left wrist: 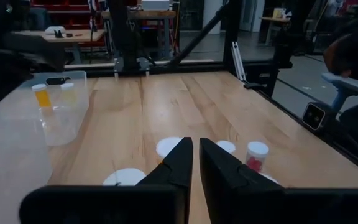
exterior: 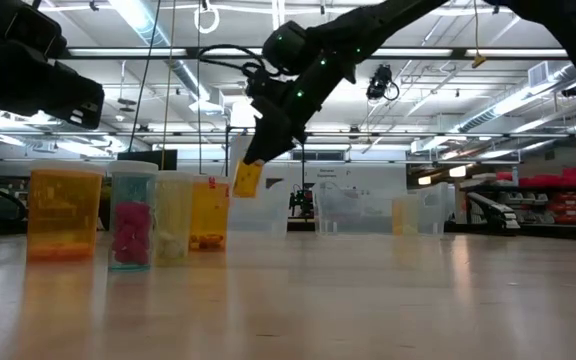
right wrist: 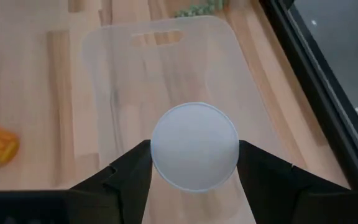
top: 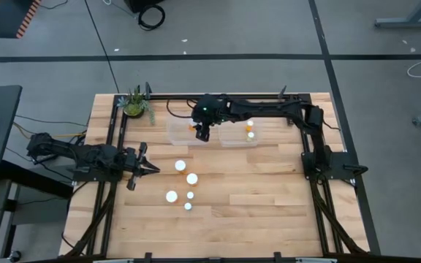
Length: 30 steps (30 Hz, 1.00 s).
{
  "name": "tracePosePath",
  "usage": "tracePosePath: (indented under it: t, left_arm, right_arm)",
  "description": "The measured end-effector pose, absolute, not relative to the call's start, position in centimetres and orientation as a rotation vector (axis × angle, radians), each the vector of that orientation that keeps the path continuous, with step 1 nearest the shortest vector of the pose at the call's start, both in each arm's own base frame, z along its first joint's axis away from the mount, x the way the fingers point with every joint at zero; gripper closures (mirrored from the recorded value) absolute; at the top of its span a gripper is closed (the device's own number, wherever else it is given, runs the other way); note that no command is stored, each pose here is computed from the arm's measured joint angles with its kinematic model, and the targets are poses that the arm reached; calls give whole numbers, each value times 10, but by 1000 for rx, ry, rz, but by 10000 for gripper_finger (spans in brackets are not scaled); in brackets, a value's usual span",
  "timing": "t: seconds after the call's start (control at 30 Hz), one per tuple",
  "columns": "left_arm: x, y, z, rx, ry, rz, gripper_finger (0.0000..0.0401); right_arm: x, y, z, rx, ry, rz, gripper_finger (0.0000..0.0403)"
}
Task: Pick and place medicine bottles into bin by pill shape (circle, oval)
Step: Put the large orange pill bottle into the left transparent bin
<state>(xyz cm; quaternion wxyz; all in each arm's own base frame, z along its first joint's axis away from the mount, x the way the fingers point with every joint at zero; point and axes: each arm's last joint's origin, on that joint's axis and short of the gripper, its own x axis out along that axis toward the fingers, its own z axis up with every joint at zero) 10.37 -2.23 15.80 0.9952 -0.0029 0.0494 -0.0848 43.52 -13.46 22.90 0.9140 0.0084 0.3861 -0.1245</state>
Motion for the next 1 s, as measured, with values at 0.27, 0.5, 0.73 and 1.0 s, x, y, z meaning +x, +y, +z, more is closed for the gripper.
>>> tracePosePath:
  t: [0.27,0.5,0.73,1.0]
  left_arm:
    - [104,-22,156,-3,117,-170,367]
    - [104,-22,156,-3,118,-170,361]
    - [104,-22,156,-3,119,-169,370]
    - [104,-22,156,-3,118,-169,363]
  right_arm:
    - [427,-149,220,51,868,-290,175]
    - [423,-149,217,54,914,-282,175]
    - [421,-147,211,71,932,-241,175]
    - [421,-146,210,71,935,-231,175]
